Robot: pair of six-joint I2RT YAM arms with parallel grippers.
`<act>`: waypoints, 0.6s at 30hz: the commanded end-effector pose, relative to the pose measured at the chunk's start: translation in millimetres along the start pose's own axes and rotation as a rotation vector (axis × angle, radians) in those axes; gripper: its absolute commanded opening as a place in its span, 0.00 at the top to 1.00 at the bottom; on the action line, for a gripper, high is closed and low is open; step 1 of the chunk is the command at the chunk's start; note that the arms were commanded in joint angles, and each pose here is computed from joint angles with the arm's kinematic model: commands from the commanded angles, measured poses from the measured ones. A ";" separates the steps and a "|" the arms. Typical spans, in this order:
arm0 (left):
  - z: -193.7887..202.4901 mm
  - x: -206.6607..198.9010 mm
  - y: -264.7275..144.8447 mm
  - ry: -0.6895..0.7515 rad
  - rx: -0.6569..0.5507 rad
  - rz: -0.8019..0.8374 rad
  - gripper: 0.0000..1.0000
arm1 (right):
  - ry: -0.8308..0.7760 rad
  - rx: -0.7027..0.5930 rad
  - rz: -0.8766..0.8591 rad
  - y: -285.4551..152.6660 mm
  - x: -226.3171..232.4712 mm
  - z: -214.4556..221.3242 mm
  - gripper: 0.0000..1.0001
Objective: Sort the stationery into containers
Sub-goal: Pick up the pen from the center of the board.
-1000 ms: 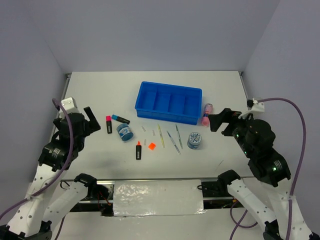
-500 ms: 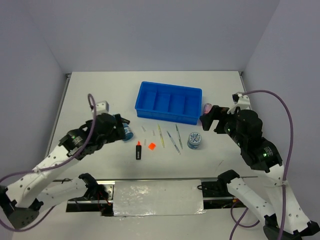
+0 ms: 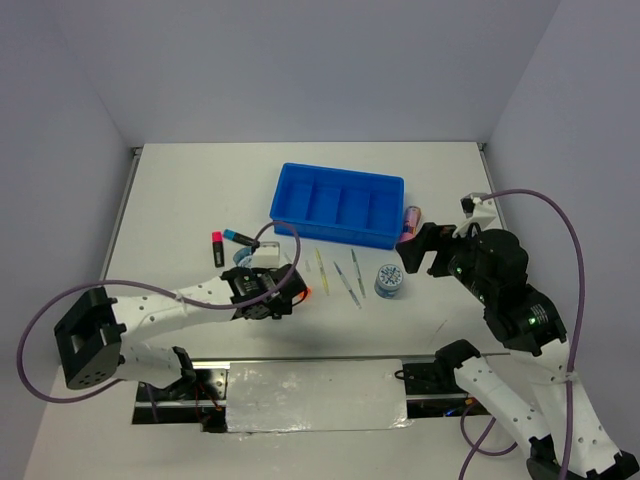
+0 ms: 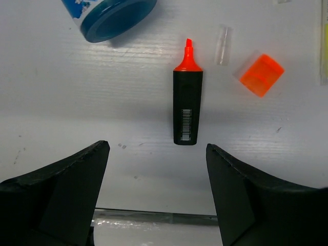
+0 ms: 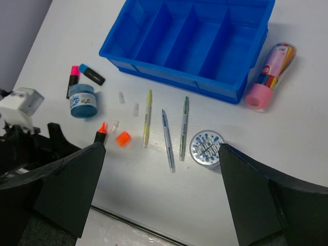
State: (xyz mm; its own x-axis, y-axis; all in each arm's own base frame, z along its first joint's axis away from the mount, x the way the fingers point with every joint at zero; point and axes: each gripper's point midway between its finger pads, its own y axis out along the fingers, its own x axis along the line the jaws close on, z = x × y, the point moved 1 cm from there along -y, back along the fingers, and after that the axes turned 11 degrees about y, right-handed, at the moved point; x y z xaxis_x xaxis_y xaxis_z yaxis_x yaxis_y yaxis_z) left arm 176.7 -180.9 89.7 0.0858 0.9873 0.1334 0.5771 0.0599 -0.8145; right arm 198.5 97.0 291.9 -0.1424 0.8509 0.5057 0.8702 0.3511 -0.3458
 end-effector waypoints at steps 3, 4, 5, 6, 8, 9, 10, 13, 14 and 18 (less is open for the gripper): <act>-10.1 -21.4 16.3 -0.025 -0.044 0.021 0.13 | -0.020 -0.002 -0.055 0.5 7.7 0.3 0.00; -7.8 -23.0 20.9 -0.017 -0.037 0.013 0.14 | -0.019 0.000 -0.056 1.5 7.6 0.9 0.00; -4.5 -23.5 24.2 -0.007 -0.031 0.014 0.15 | -0.019 -0.001 -0.060 1.5 8.4 0.6 0.00; -4.9 -26.5 27.5 -0.012 -0.036 0.020 0.17 | -0.019 0.004 -0.062 2.6 8.2 2.4 0.00; -0.5 -26.5 33.5 -0.004 -0.024 0.022 0.18 | -0.019 0.010 -0.066 3.5 8.7 3.5 0.00; -2.2 -26.9 36.2 -0.018 -0.026 0.026 0.19 | -0.021 0.012 -0.068 3.5 9.3 3.4 0.00; -1.6 -27.8 37.6 -0.026 -0.024 0.035 0.20 | -0.021 0.017 -0.065 4.2 8.9 4.1 0.00; -0.5 -31.2 45.4 -0.034 -0.027 0.067 0.21 | -0.021 0.019 -0.073 4.6 10.5 4.0 0.00; 1.3 -30.8 48.2 -0.025 -0.025 0.066 0.23 | -0.019 0.021 -0.077 4.8 11.0 4.6 0.00; 4.0 -27.7 57.6 -0.020 -0.006 0.032 0.28 | -0.015 0.042 -0.088 7.5 12.3 8.7 0.00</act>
State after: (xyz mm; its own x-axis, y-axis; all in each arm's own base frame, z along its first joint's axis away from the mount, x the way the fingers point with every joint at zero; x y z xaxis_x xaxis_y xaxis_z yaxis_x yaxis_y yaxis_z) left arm 197.1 -198.5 39.8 0.0789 0.9916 0.1021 0.5688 0.0394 -0.8216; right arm 194.6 108.0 285.8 -0.1905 0.8312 0.5223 0.8379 0.4149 -0.3546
